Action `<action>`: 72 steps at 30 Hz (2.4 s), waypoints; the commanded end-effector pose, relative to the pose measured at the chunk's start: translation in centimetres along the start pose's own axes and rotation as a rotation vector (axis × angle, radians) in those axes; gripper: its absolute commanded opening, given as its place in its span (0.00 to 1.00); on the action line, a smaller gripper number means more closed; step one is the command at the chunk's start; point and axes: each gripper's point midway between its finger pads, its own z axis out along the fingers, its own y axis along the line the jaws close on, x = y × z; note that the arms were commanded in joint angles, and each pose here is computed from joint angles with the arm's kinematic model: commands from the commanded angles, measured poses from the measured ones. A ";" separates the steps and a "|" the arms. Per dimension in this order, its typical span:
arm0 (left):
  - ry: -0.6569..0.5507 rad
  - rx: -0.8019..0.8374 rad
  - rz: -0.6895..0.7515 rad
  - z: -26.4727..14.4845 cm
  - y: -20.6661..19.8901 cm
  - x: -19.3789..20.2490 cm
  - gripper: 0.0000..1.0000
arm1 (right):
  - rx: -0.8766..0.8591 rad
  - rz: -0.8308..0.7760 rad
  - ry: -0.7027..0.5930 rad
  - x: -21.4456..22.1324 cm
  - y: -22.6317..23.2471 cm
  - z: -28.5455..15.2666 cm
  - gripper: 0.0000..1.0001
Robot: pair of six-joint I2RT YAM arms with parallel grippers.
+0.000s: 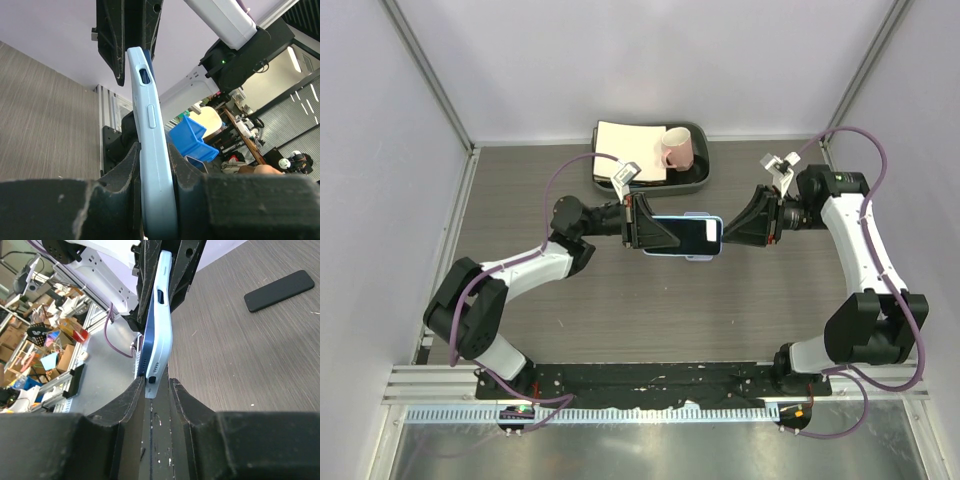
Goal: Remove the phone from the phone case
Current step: Remove the phone case from the phone.
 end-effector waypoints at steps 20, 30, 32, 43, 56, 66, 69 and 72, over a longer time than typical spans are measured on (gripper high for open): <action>0.061 0.444 0.379 3.1 -14.6 0.5 0.00 | -0.027 0.007 0.028 1.6 -2.5 0.8 0.45; 0.062 0.478 0.378 3.1 -16.2 0.7 0.00 | -0.027 0.032 0.032 2.2 -4.0 0.8 0.45; 0.061 0.480 0.375 3.1 -16.3 0.7 0.00 | -0.026 0.018 0.033 2.1 -3.9 0.8 0.45; 0.055 0.479 0.272 4.5 -15.4 1.7 0.00 | -0.010 -0.100 0.020 1.1 -3.9 0.3 0.44; 0.078 0.534 0.216 6.3 -16.5 1.6 0.00 | 0.018 -0.162 0.006 0.4 -4.0 -0.4 0.42; -0.017 0.445 0.460 3.6 -14.9 -2.9 0.00 | 0.020 -0.085 0.003 0.9 -1.1 -0.4 0.47; -0.026 0.436 0.502 3.2 -14.9 -3.2 0.00 | 0.018 -0.041 0.002 0.9 -0.8 -0.4 0.49; -0.032 0.433 0.534 2.9 -15.1 -3.7 0.00 | 0.015 -0.009 0.001 1.3 -0.6 -0.3 0.52</action>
